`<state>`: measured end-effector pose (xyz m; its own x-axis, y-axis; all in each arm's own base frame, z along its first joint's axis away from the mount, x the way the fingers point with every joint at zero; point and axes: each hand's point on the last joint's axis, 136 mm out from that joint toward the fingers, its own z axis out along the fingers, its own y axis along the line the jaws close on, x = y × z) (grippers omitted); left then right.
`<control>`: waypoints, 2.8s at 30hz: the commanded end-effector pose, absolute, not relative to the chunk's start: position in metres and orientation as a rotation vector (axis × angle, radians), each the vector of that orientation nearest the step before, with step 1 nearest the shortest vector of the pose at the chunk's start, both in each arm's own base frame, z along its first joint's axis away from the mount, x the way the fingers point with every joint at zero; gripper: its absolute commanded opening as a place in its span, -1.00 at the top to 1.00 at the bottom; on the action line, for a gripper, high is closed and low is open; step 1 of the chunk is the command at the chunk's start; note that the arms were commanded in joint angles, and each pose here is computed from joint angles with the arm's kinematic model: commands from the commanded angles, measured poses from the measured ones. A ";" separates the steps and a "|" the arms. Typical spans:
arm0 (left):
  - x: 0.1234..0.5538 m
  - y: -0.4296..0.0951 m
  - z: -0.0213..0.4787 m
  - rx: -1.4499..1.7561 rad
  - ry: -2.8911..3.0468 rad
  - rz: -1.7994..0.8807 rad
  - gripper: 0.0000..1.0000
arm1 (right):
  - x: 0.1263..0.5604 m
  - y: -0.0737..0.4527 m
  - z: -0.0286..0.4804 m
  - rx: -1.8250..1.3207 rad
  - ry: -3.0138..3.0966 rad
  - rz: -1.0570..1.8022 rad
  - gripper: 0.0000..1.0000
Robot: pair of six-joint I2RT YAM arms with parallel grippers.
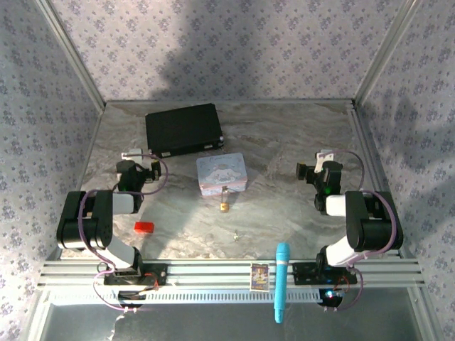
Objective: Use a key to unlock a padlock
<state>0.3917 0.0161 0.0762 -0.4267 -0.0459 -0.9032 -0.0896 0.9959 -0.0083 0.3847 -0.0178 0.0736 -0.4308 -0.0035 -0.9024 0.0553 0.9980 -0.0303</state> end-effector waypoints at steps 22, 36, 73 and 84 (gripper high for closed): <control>0.382 0.015 0.190 -0.342 1.860 -0.162 -1.00 | 0.374 -0.015 0.158 0.082 1.963 -0.008 -0.98; 0.345 -0.064 0.177 -0.629 2.098 -0.854 -1.00 | 0.319 0.045 0.186 0.214 2.202 0.465 -0.98; 0.198 -0.218 0.130 -0.144 2.555 -0.981 -1.00 | 0.138 0.282 0.055 -0.193 2.757 0.464 -0.16; 0.195 -0.218 0.122 -0.168 2.561 -0.980 -1.00 | 0.126 0.284 0.039 -0.196 2.822 0.393 0.13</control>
<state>0.1934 -0.2163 0.1178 -0.9249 -0.2314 -0.3018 0.0225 0.7590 -0.6507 0.1279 0.2854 0.0422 -0.9425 -0.1140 -0.3143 -0.2028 0.9423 0.2663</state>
